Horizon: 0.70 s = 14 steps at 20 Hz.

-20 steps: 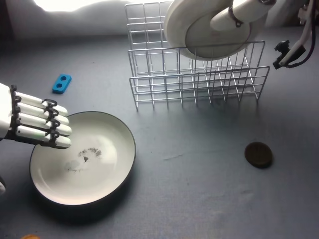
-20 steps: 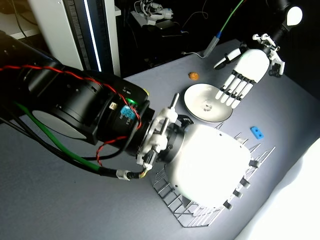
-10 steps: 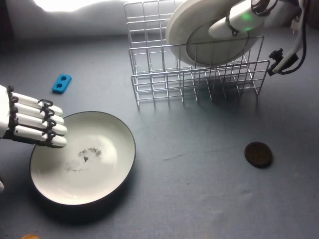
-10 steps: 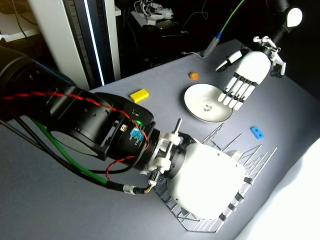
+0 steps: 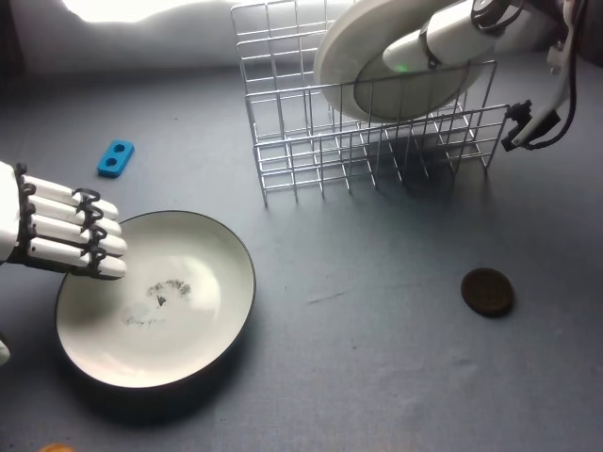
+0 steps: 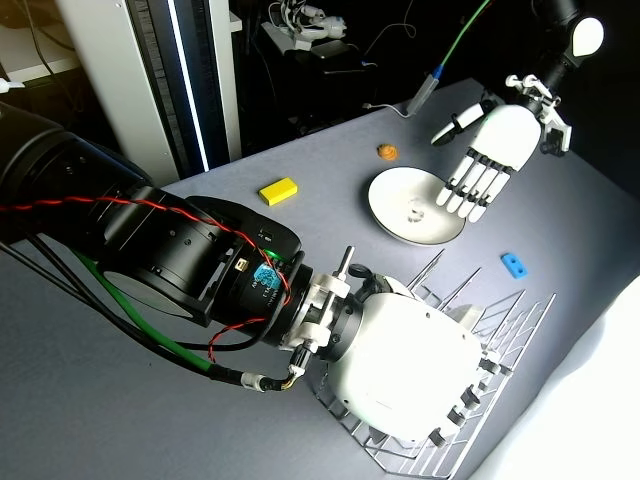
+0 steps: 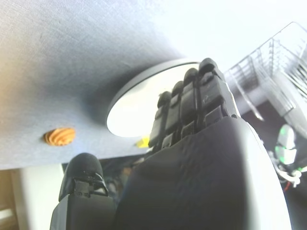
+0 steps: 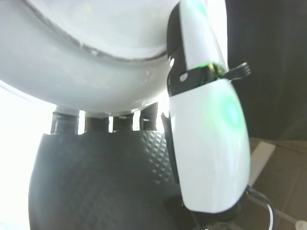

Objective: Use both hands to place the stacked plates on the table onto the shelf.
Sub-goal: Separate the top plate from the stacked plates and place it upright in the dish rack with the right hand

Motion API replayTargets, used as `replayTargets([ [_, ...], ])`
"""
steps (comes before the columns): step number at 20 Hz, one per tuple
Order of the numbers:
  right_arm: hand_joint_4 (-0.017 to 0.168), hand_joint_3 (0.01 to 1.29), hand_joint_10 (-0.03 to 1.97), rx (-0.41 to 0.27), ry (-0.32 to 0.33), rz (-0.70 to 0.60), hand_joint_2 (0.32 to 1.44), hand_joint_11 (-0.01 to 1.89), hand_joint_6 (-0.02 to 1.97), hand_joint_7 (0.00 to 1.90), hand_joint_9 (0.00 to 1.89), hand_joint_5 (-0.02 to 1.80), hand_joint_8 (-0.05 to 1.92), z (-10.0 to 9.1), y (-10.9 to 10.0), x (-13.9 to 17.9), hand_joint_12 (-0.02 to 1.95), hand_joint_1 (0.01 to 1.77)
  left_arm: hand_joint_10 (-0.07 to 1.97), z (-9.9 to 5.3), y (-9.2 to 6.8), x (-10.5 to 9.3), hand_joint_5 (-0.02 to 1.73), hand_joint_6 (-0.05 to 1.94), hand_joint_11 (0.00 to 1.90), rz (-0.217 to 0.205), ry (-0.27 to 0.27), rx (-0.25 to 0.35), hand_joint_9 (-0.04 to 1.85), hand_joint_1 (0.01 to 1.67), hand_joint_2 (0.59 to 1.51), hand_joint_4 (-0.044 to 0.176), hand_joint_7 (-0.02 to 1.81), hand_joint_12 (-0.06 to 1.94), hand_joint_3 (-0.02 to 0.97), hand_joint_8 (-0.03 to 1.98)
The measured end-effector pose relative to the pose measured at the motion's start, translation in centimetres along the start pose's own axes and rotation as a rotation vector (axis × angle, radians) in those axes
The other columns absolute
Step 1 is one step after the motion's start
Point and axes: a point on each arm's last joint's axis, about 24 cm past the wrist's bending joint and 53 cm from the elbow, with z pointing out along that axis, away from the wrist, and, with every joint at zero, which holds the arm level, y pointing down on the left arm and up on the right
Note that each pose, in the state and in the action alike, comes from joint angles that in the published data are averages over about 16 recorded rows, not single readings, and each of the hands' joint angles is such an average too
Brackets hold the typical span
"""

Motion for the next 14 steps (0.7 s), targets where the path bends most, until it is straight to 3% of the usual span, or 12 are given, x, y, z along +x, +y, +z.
replayTargets([
  [5, 0.001, 0.01, 0.26, 0.01, 0.007, 0.005, 0.99, 0.62, 0.08, 0.88, 0.85, 0.76, 0.1, -0.15, 0.02, 0.06, 1.29, 1.19, 0.0, -0.08, 0.29, 0.13, 0.02, 0.01, 0.02, 0.0, 0.002, -0.008, 0.01, 0.01, 1.14, 0.001, 0.02, 0.0, 0.021, -0.01],
  [14, -0.004, 0.01, 0.18, 0.023, 0.017, 0.005, 0.97, 0.56, 0.04, 0.83, 0.81, 0.71, 0.09, -0.42, 0.28, -0.01, 1.29, 1.16, -0.01, -0.26, 0.83, 0.29, 0.02, 0.01, 0.02, -0.001, 0.005, -0.024, 0.0, 0.01, 1.14, 0.002, 0.02, 0.0, 0.021, -0.01],
])
